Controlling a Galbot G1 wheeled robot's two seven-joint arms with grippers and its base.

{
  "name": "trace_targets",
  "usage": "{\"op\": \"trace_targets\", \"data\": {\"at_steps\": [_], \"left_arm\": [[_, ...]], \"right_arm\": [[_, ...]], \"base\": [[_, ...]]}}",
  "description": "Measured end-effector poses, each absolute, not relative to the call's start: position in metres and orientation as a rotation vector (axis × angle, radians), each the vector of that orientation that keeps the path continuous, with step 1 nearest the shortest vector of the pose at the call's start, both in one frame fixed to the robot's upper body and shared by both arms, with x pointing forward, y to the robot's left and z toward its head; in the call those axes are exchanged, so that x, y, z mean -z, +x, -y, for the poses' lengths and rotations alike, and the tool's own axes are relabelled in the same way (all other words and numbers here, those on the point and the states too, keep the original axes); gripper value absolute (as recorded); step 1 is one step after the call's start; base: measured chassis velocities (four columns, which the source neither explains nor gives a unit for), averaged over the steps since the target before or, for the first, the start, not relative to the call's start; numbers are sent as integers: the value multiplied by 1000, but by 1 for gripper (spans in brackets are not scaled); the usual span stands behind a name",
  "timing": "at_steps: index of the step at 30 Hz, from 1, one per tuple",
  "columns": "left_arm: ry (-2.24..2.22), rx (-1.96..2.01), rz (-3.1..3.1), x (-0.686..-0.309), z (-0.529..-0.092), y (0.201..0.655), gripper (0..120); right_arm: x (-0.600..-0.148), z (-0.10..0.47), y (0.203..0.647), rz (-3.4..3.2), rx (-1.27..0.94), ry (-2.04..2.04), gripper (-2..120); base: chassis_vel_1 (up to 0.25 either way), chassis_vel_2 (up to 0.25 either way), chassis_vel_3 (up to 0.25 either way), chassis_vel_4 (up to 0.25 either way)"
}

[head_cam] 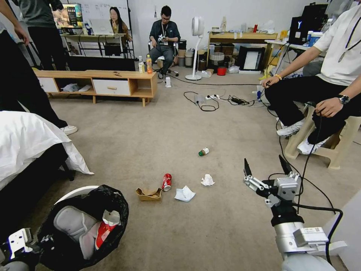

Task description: Pick up the trash bin and place the garbage on the floor into it.

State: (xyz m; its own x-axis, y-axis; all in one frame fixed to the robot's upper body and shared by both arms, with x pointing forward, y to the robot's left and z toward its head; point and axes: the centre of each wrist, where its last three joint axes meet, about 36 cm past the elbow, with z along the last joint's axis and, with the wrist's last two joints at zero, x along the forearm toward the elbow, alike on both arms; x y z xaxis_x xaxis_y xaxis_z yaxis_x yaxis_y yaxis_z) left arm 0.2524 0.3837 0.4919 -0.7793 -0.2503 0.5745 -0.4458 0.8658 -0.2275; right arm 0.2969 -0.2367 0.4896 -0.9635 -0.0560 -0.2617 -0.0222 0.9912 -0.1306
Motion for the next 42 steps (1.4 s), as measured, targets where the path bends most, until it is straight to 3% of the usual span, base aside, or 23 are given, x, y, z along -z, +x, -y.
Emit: {"op": "trace_targets", "data": {"at_steps": [42], "left_arm": [[489, -490, 2502, -493, -375, 247, 1]], "right_arm": [[-484, 243, 304, -2883, 183, -7, 100]], "base": [[0, 0, 0, 0]]}}
